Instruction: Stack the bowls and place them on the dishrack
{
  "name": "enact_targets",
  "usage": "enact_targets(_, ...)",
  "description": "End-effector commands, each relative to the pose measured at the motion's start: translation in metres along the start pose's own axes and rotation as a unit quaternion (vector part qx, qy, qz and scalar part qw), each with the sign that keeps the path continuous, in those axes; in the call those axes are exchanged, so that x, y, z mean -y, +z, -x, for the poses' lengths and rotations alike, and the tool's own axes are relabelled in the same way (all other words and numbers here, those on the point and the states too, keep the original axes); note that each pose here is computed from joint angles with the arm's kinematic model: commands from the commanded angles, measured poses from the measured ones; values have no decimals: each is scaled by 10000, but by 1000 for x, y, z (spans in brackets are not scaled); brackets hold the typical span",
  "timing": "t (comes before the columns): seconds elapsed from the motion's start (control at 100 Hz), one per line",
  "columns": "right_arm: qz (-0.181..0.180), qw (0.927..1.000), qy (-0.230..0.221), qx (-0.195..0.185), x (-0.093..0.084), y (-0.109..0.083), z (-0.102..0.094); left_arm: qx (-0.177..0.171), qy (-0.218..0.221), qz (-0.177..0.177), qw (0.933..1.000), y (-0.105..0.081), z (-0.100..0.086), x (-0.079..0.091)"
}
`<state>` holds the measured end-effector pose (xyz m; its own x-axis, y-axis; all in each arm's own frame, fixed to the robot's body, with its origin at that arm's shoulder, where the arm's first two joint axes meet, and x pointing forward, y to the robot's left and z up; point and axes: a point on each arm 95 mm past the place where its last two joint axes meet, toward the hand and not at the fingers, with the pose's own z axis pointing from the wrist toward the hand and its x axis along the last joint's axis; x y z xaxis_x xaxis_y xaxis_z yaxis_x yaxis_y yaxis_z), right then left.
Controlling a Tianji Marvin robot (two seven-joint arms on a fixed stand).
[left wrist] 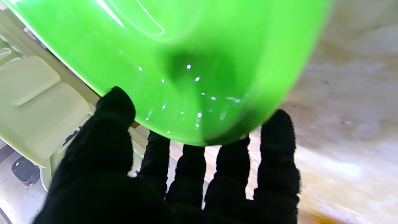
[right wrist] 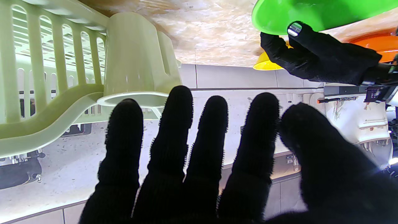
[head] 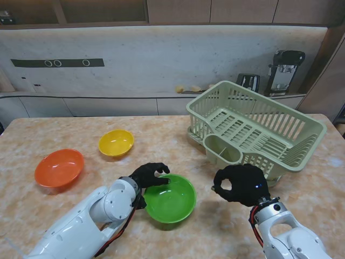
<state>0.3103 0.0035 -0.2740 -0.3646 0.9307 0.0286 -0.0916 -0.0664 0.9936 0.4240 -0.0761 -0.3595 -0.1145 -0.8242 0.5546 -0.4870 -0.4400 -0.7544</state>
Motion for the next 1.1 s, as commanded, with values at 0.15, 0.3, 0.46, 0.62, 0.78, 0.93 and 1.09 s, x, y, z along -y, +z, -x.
enact_targets(0.15,-100,9999,40,-17,4,-2,-3,-174,211,-178,9995,-9,0,4)
enact_targets(0.3,-100,9999,40,-17,4,-2,-3,-287,392,-411,9980,-18,0,11)
enact_targets(0.46,-105,9999,42,-27,4,-2,-3,-406,669,-697,9945,-30,1,20)
enact_targets(0.62,-126,9999,43,-39,4,-1,-4,-464,924,-987,9897,-44,3,30)
enact_targets(0.78,-137,9999,54,-58,4,-1,-4,-380,1175,-1273,9841,-57,10,41)
enact_targets(0.93,-160,9998,60,-72,5,0,-5,-205,1334,-1510,9793,-68,19,53)
enact_targets(1.09,-187,9998,70,-101,5,2,-6,67,1633,-1697,9719,-79,33,66)
